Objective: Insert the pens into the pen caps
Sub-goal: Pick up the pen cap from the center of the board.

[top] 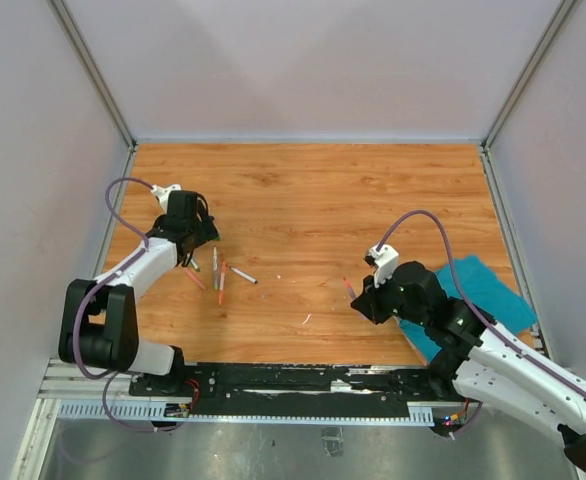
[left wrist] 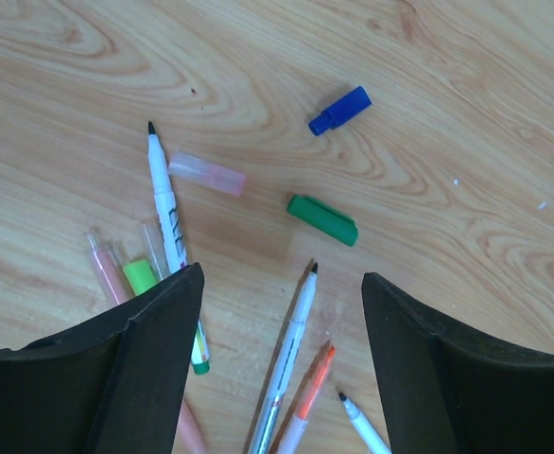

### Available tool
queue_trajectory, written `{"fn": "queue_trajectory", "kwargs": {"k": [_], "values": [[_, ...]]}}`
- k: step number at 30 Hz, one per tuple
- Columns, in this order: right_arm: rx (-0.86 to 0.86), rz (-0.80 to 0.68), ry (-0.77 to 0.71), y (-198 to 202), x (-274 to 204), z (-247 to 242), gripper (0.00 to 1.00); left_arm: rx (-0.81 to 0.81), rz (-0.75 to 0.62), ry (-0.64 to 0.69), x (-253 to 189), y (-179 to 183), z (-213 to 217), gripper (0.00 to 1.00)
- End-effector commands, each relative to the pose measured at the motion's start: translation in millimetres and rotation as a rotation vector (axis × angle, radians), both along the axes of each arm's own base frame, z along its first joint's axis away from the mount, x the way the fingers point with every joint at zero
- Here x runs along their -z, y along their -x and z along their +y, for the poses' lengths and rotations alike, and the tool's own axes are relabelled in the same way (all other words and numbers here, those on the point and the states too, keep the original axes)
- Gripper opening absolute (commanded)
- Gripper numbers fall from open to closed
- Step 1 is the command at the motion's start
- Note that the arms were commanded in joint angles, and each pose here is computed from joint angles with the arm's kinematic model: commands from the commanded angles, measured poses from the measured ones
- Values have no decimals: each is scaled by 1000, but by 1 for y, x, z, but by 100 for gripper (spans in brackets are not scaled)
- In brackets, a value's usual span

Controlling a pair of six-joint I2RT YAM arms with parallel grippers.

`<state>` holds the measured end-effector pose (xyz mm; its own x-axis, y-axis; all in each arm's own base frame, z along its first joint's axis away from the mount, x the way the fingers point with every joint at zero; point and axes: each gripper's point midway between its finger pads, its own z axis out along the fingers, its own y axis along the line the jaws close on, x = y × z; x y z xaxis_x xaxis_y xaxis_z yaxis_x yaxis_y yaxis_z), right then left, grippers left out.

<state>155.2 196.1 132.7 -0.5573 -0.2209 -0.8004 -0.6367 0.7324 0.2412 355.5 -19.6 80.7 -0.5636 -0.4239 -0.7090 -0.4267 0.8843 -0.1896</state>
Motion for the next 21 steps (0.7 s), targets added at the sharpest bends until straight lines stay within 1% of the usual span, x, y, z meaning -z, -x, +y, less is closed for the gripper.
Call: {"fn": "queue_trajectory", "kwargs": {"k": [1, 5, 8, 11, 17, 21], "values": [[38, 15, -1, 0, 5, -6, 1, -5, -36, 1, -7, -22, 7, 70], [49, 15, 1, -1, 7, -7, 1, -48, -20, 48, 5, -22, 8, 60], [59, 18, 0, -2, 8, -8, 1, -86, -76, 108, 4, -23, 4, 58], [63, 23, -1, -2, 9, -8, 1, -160, -110, 137, 3, -26, 9, 57], [86, 34, 5, -2, 14, -10, 1, -372, -92, 191, 11, -34, 27, 52], [94, 39, 5, -3, 16, -11, 1, -425, -118, 231, 11, -40, 29, 51]]}}
